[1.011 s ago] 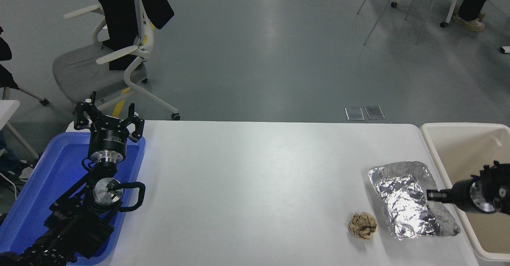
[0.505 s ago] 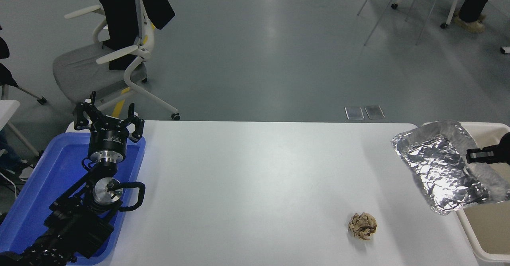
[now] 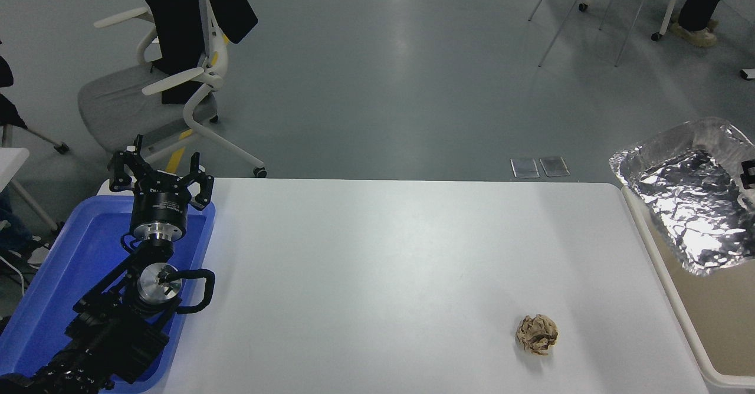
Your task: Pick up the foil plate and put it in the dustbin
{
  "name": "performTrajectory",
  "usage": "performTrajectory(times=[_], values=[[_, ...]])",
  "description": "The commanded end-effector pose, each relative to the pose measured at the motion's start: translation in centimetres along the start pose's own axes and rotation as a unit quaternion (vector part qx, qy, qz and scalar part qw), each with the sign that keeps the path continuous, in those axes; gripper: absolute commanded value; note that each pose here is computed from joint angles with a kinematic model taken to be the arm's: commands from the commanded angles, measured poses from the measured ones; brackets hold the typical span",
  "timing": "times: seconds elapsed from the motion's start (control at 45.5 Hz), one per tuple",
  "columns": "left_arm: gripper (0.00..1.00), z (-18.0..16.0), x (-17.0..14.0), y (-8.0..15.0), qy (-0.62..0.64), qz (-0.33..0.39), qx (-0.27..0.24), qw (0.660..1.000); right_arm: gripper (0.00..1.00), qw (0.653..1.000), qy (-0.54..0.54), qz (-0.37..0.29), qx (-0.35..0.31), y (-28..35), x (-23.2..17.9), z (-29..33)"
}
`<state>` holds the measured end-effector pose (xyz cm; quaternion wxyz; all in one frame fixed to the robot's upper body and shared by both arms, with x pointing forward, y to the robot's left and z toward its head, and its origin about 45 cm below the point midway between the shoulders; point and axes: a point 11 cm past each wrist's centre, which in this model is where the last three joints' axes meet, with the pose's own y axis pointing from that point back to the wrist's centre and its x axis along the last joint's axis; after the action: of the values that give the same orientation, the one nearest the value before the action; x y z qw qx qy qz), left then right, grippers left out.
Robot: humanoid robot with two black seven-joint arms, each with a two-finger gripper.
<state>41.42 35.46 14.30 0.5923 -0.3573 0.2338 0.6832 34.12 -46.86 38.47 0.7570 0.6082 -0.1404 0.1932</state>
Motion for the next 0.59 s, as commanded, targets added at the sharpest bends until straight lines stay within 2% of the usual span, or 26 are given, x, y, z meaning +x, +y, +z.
performTrajectory(times=[0.0, 0.33, 0.571], values=[[0.99, 0.0, 0.0, 0.0, 0.0, 0.0, 0.0, 1.0, 0.0, 1.0, -0.003, -0.007, -0.03, 0.1, -0.2, 1.7], [0.99, 0.1, 0.0, 0.0, -0.001, 0.0, 0.0, 1.0, 0.0, 0.984, -0.038, 0.002, -0.177, -3.1, -2.5, 13.1], [0.99, 0.1, 0.0, 0.0, -0.001, 0.0, 0.0, 1.0, 0.0, 0.977, -0.063, 0.013, -0.205, -8.7, -7.7, 16.7]])
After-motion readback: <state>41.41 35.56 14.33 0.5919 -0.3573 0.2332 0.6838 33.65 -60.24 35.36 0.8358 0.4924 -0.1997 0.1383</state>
